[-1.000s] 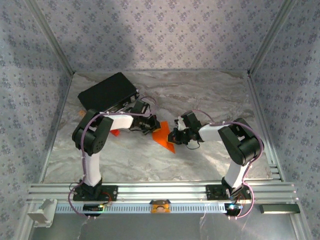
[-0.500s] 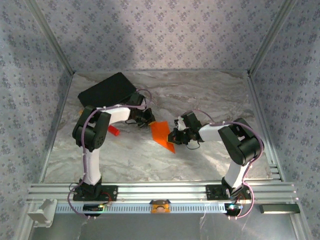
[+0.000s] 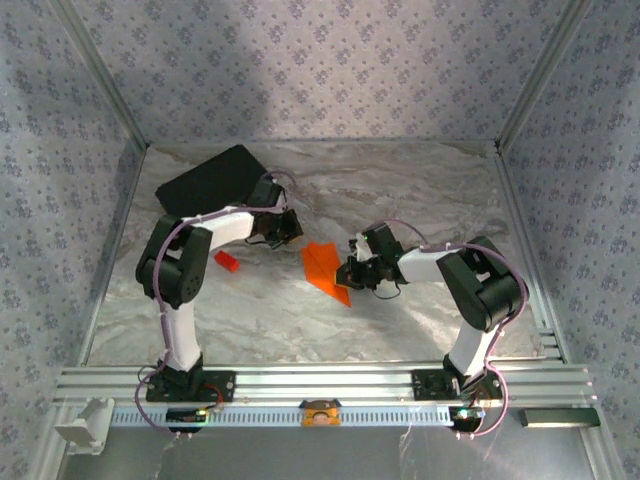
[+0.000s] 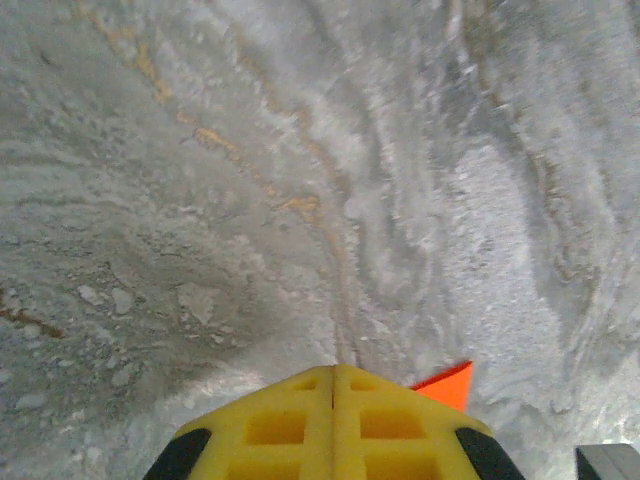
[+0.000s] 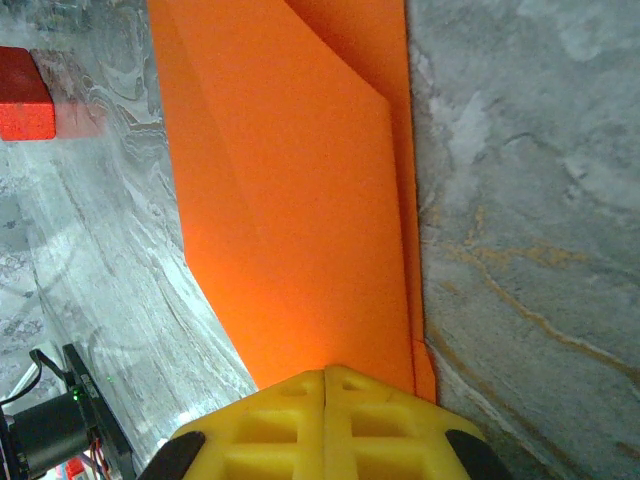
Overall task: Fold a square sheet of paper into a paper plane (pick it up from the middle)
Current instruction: Fourth fold the wing at the center of the table.
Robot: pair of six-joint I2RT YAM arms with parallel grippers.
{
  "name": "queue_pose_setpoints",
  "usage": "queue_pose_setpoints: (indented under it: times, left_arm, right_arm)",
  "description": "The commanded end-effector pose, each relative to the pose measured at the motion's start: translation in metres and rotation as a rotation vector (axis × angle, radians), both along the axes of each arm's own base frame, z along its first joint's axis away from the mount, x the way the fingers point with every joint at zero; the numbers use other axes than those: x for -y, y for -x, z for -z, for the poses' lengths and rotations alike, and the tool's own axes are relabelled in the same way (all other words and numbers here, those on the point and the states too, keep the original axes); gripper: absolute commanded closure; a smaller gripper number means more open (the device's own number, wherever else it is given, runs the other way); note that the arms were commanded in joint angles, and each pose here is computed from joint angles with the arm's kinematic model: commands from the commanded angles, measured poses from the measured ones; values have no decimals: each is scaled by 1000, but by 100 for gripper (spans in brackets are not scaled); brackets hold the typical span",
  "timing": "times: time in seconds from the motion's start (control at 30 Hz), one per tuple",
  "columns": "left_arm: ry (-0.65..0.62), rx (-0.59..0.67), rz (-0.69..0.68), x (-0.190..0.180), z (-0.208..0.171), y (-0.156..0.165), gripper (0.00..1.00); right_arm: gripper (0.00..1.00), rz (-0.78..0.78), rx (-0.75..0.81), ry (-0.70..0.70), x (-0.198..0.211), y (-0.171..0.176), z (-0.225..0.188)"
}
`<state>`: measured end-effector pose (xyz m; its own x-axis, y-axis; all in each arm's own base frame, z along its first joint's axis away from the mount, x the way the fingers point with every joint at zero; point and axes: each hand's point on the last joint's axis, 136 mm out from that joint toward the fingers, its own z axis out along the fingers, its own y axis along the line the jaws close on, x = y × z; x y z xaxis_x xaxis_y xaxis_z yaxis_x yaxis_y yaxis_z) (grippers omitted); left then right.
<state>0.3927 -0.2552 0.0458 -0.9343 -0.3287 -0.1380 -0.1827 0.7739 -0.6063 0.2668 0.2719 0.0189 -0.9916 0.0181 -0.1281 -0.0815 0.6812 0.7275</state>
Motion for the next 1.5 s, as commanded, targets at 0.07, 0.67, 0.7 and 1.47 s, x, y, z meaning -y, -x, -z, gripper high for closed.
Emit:
queue_pose_setpoints:
  times: [0.07,0.67,0.7,1.47]
  left_arm:
    - [66,83,75,18,-36,11,100]
    - [51,-111,242,60,45,69,100]
    - [44,-118,238,59,49,71,100]
    - [30,-134,217,51,58,79,100]
  right_arm:
    - [100,6,-136,133,28,32,36]
    - [100,8,-108,106,24,27,23]
    - [100,6,-101,100,23,26,20]
    - [96,-64,-88,88,-17,-7,17]
